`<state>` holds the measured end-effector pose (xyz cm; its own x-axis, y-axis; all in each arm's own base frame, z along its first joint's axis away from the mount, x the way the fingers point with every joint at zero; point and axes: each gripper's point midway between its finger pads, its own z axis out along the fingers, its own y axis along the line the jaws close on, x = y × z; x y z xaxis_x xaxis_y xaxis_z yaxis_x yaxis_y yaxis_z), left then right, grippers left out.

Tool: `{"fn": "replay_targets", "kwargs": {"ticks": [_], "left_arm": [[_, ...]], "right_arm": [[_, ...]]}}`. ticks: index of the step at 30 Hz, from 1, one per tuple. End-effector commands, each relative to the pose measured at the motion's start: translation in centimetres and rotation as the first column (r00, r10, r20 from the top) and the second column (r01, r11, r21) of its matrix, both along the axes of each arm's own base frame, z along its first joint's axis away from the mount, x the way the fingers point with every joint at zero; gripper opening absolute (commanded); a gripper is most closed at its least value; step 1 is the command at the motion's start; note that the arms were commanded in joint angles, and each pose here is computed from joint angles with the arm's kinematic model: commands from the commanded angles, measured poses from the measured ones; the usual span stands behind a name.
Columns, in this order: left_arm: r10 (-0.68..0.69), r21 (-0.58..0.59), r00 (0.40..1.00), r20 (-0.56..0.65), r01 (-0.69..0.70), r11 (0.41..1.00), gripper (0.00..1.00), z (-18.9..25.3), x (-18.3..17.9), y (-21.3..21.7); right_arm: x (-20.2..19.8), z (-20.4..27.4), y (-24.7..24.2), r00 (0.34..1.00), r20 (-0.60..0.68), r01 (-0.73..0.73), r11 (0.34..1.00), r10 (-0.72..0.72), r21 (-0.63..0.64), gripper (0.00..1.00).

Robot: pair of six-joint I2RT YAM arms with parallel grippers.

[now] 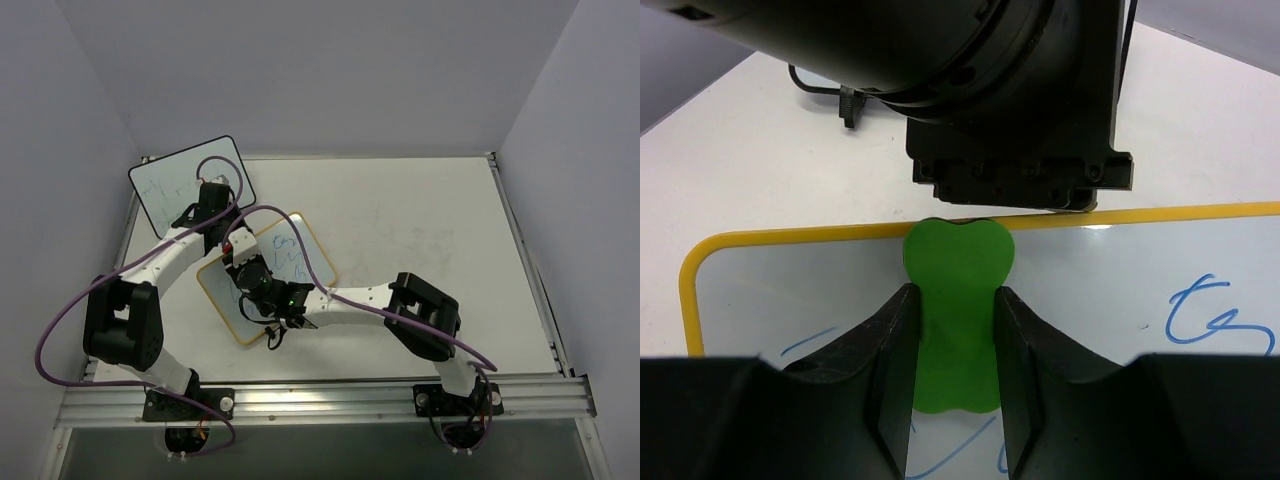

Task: Erase the whiteboard

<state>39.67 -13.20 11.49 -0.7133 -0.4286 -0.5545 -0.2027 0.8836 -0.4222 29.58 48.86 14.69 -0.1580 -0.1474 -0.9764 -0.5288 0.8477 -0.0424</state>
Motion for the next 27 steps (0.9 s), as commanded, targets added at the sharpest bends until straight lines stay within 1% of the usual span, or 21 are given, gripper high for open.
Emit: {"fn": "replay_targets", "kwargs": {"ticks": [1,7,22,27], "left_arm": [[-0.034,-0.006,0.999,0.034,0.034,0.999,0.22,1.5,0.6,-0.8],[-0.033,-0.005,0.999,0.033,0.033,0.999,0.21,1.5,0.5,-0.8],[-0.031,-0.005,0.999,0.036,0.031,0.999,0.22,1.5,0.5,-0.8],[-0.026,-0.002,0.999,0.038,0.026,1.0,0.21,1.6,0.4,-0.7]], "right_arm": [[1.8,-0.8,-2.7,0.995,-0.019,0.096,0.995,-0.096,-0.027,0.1],[2.9,-0.9,-4.2,0.989,-0.047,0.142,0.99,-0.142,-0.009,0.1],[5.8,-1.6,-9.9,0.962,-0.085,0.262,0.965,-0.261,0.01,0.1],[5.9,-1.7,-10.9,0.963,-0.094,0.256,0.967,-0.254,0.007,0.1]]}}
